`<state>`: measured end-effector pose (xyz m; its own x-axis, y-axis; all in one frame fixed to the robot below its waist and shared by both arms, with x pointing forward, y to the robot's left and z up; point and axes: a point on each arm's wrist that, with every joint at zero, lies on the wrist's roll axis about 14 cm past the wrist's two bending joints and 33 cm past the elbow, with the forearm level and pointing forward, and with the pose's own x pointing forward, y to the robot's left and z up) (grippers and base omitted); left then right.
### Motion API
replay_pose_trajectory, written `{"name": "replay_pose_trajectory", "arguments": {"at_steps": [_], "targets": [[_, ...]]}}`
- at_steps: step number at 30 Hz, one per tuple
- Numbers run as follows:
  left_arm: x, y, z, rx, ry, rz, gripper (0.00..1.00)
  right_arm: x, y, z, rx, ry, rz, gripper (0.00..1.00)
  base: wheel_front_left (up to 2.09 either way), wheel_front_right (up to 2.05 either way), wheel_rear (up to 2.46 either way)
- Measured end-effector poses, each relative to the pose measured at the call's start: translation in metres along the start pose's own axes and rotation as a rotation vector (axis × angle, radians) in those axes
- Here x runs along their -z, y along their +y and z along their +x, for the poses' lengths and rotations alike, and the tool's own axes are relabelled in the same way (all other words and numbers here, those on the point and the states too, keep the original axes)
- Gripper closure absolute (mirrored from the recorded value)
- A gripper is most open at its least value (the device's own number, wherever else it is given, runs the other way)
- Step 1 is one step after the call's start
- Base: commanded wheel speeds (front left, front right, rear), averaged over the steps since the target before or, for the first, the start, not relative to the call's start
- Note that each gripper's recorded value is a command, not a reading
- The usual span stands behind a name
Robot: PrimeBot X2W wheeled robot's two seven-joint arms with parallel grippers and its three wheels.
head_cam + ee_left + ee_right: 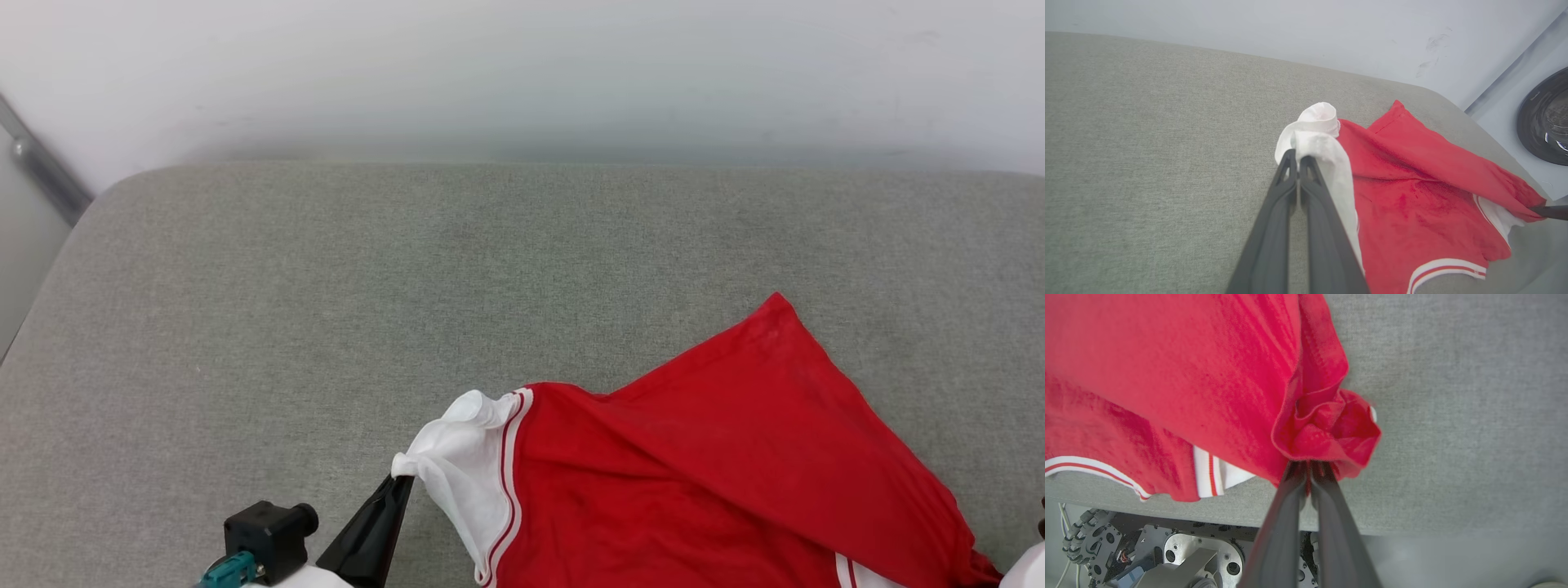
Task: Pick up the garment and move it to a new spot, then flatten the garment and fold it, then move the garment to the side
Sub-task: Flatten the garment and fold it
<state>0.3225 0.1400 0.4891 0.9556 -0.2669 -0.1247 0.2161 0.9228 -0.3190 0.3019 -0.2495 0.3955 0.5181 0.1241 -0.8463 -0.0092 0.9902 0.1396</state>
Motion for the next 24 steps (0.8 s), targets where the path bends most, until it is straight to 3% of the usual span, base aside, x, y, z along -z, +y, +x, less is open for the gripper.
{"name": "replay_pose_trajectory", "arguments": {"at_steps": [4,5,6,10,17,24], "targets": [[0.000,-0.001,0.000,0.003,-0.005,0.000,1.00,0.004,0.001,-0.001,-0.004,0.001,0.006,1.00,0.00,0.00,0.00],[0.000,-0.001,0.000,0.002,-0.004,0.000,1.00,0.002,0.002,-0.001,-0.009,-0.005,0.006,0.58,0.00,0.00,0.00],[0.000,-0.001,0.000,0.002,-0.002,0.001,1.00,-0.001,0.002,-0.001,-0.009,-0.019,0.006,0.00,0.00,0.00,0.00],[0.002,-0.001,0.000,0.006,0.008,0.008,1.00,-0.030,0.008,-0.002,-0.021,-0.086,-0.038,0.00,0.00,0.00,0.00],[0.002,0.000,0.001,0.002,0.018,0.007,1.00,-0.102,0.053,-0.005,-0.140,-0.224,-0.138,0.00,0.00,0.00,0.00],[0.001,0.000,0.006,-0.006,0.020,0.004,1.00,-0.150,0.088,0.018,-0.177,-0.220,-0.258,0.00,0.00,0.00,0.00]]}}
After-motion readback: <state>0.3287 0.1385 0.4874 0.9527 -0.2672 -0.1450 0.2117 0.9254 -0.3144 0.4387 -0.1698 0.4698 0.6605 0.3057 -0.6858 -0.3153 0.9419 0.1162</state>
